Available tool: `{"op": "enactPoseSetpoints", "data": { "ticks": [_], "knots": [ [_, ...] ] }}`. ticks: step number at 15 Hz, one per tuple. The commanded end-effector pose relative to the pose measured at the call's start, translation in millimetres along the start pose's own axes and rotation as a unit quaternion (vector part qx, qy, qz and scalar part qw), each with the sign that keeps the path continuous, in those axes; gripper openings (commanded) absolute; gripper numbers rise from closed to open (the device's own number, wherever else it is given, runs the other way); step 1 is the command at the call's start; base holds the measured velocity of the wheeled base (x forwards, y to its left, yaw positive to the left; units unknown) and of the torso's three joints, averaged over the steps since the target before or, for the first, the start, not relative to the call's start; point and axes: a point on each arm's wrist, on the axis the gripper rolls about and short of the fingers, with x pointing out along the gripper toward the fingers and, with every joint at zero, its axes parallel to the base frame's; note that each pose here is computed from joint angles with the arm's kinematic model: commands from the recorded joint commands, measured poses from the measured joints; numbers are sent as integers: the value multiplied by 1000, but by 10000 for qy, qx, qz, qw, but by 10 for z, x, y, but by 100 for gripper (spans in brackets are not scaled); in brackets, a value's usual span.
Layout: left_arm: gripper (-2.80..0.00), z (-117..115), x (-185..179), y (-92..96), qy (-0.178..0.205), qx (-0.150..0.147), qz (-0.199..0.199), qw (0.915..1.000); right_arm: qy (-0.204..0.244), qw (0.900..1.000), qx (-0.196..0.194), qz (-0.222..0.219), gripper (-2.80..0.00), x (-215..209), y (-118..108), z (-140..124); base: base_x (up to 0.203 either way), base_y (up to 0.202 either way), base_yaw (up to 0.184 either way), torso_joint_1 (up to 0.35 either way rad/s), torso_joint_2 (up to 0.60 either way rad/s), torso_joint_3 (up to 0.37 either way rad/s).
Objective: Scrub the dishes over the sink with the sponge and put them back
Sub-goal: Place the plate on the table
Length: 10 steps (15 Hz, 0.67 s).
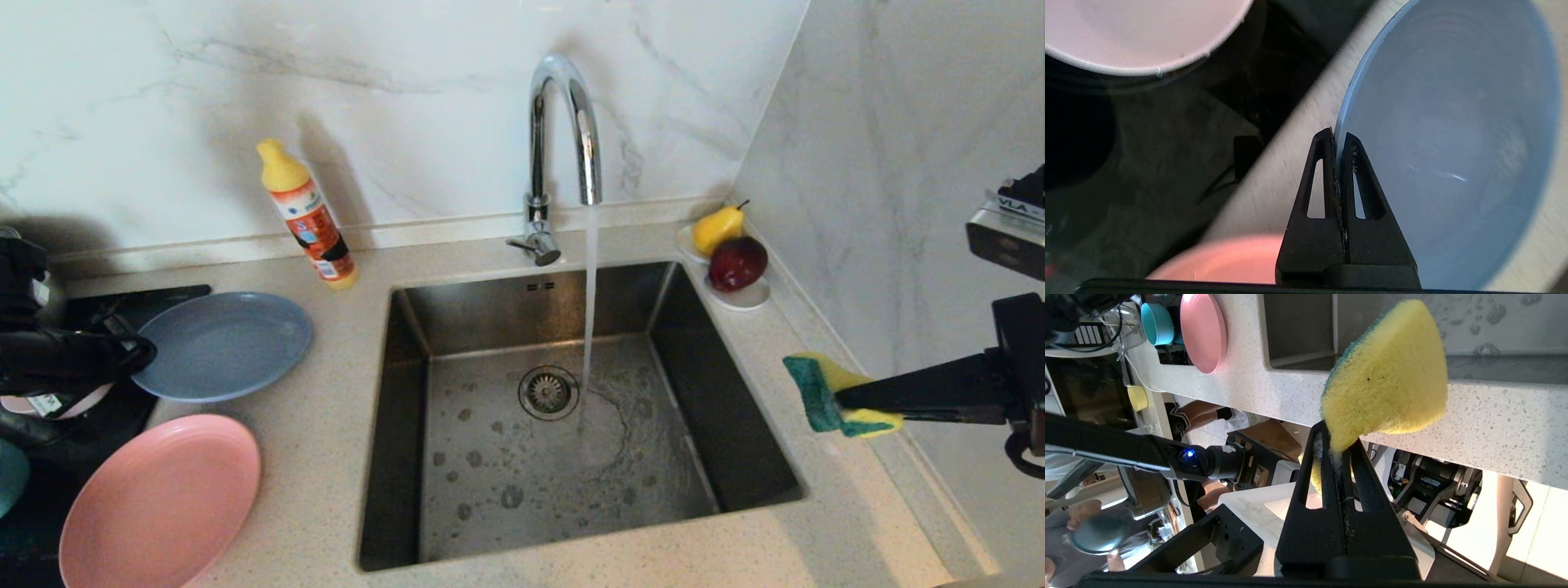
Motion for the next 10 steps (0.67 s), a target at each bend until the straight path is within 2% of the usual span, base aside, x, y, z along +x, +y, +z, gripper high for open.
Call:
{"op": "enactPoseSetpoints", "data": {
  "ticks": [1,4,5,6,10],
  "knots": [
    [-280,-72,206,70,208,-47,122,9997,53,10000,40,-9,-280,10,-14,-17,0,0,0,0,0,0],
    [-280,-91,243,77,295,-48,58,9995,53,10000,40,-9,-280,10,-14,-17,0,0,0,0,0,0],
    [-190,-106,241,80,350,-43,-4,9994,61,10000,47,-23,-280,14,-20,-20,0,0,0,0,0,0],
    [0,-116,230,79,406,-47,-102,9991,88,9999,73,-37,-280,28,-32,-22,0,0,0,0,0,0],
    [0,-62,26,31,329,-99,-270,9990,114,9999,72,-27,-280,29,-36,-36,0,0,0,0,0,0]
  ]
}}
